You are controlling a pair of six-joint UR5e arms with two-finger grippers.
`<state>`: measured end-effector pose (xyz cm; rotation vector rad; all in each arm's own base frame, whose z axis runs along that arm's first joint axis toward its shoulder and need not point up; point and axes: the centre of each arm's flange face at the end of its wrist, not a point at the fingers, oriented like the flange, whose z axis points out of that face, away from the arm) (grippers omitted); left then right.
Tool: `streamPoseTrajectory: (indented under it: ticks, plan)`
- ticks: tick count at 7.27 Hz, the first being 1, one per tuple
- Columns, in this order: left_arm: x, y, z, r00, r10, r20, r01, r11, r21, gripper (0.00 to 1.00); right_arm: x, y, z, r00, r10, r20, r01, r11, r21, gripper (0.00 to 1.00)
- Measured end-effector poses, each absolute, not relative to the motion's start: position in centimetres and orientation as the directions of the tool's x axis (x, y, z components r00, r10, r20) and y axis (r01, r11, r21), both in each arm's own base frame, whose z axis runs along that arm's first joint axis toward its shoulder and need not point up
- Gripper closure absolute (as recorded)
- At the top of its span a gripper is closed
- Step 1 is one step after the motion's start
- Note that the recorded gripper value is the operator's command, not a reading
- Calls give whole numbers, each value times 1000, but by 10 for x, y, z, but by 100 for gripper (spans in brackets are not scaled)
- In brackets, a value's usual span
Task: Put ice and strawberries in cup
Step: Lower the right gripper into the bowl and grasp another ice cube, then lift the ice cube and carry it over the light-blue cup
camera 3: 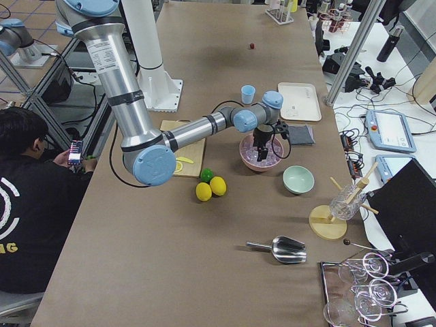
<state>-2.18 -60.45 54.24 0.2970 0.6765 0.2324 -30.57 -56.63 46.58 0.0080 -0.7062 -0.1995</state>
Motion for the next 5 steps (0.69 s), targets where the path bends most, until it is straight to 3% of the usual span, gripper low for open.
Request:
streamPoseTrajectory:
  ticks: [2, 3, 4, 5]
  plan:
    - [-22, -604, 542, 757, 306, -578, -114, 932, 344, 2, -312, -564, 470, 746, -188, 639, 189, 980, 68, 11]
    - [-22, -604, 542, 757, 306, -578, -114, 932, 345, 2, -312, -564, 471, 747, -188, 638, 190, 980, 66, 23]
    - [-22, -604, 541, 757, 307, -577, -114, 931, 346, 2, -311, -563, 473, 748, -187, 637, 190, 980, 64, 47]
    - [-22, -604, 541, 757, 307, -577, -113, 931, 347, 2, -311, -563, 474, 748, -186, 637, 190, 980, 63, 79]
